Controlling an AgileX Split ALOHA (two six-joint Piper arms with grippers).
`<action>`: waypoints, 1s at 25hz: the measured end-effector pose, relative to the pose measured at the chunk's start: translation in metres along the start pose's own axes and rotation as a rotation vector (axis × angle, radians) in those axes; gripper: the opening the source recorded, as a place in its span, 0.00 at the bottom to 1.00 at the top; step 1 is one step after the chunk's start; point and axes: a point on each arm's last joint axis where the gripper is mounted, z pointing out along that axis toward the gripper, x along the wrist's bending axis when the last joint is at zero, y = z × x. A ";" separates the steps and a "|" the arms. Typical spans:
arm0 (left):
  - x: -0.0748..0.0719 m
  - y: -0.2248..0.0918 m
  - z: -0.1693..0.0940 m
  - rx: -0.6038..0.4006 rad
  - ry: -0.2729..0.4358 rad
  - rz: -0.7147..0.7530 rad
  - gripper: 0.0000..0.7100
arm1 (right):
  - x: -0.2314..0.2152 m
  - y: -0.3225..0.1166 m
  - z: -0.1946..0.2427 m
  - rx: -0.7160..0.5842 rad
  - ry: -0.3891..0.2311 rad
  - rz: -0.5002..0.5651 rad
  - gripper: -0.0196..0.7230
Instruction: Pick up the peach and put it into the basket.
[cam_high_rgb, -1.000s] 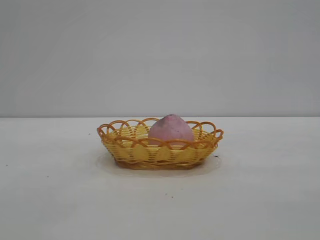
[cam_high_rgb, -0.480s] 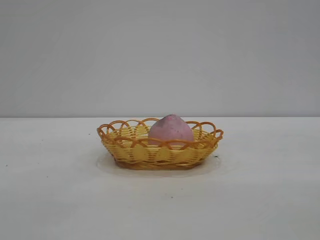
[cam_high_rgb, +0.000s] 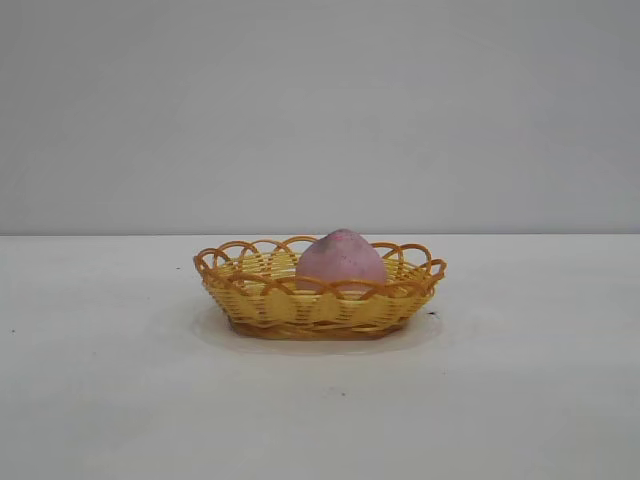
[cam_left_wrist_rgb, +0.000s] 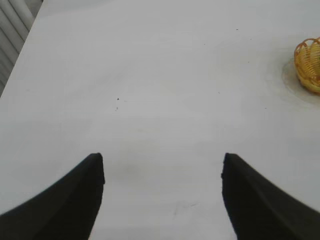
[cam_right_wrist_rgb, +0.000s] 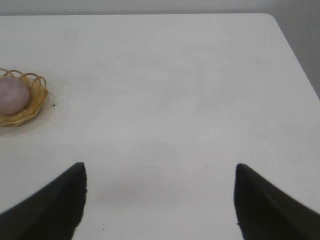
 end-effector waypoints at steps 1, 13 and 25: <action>0.000 0.000 0.000 0.000 0.000 0.000 0.62 | 0.000 0.000 0.000 0.000 0.000 0.000 0.73; 0.000 0.000 0.000 0.000 -0.017 0.009 0.62 | 0.000 0.000 0.000 0.000 -0.015 0.009 0.73; 0.000 0.000 0.000 0.000 -0.017 0.009 0.62 | 0.000 0.000 0.000 0.000 -0.021 0.013 0.73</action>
